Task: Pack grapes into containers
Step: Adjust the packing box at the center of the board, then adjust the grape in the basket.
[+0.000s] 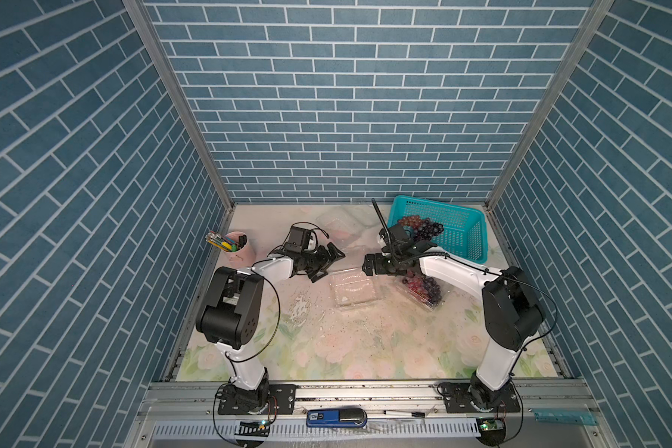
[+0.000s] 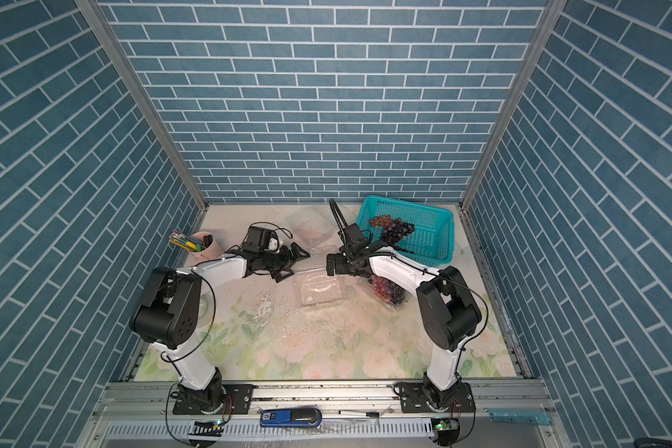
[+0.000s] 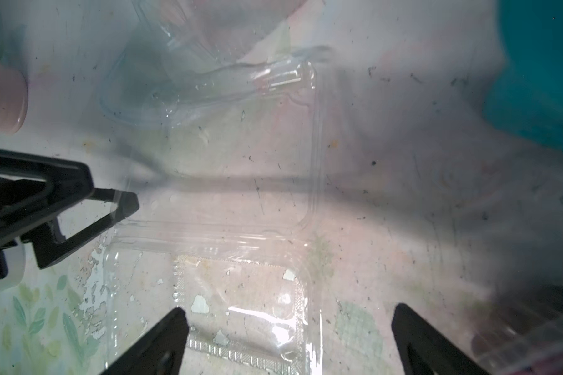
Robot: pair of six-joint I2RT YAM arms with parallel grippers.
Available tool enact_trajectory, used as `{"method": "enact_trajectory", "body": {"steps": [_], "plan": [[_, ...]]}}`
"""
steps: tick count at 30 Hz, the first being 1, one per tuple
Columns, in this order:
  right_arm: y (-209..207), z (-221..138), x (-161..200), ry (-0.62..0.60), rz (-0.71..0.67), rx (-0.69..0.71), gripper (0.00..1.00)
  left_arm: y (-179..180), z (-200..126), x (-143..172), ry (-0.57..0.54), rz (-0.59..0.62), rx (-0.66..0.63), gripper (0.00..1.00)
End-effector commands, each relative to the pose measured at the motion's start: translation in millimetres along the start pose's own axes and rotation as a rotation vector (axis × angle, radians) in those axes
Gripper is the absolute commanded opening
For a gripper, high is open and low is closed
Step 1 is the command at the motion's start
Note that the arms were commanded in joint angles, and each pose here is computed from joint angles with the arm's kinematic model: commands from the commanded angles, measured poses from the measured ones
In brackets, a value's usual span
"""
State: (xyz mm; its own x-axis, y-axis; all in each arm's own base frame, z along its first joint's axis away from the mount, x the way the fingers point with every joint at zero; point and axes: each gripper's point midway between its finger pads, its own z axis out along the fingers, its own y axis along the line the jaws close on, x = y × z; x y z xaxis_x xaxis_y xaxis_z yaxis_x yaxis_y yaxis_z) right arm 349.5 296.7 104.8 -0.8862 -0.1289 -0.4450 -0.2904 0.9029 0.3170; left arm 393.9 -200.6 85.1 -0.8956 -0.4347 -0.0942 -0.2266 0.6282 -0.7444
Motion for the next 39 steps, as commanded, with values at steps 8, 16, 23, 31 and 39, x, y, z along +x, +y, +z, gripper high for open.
{"method": "enact_trajectory", "body": {"steps": [8,16,23,31,39], "plan": [[-22,-74,-50,-0.173,-0.093,0.169,0.99,4,-50,15,0.023,0.082,-0.098,1.00],[-111,-142,-113,-0.402,0.134,0.306,0.99,-101,-72,10,-0.041,0.344,0.080,1.00],[-156,-119,-154,-0.344,0.239,0.209,0.99,-185,-44,13,-0.020,0.485,0.212,1.00],[-152,-45,-188,-0.260,0.312,0.045,0.96,-211,-7,8,0.034,0.469,0.252,1.00],[-153,16,-184,-0.155,0.367,-0.033,0.99,-199,15,4,0.075,0.451,0.223,1.00]]}}
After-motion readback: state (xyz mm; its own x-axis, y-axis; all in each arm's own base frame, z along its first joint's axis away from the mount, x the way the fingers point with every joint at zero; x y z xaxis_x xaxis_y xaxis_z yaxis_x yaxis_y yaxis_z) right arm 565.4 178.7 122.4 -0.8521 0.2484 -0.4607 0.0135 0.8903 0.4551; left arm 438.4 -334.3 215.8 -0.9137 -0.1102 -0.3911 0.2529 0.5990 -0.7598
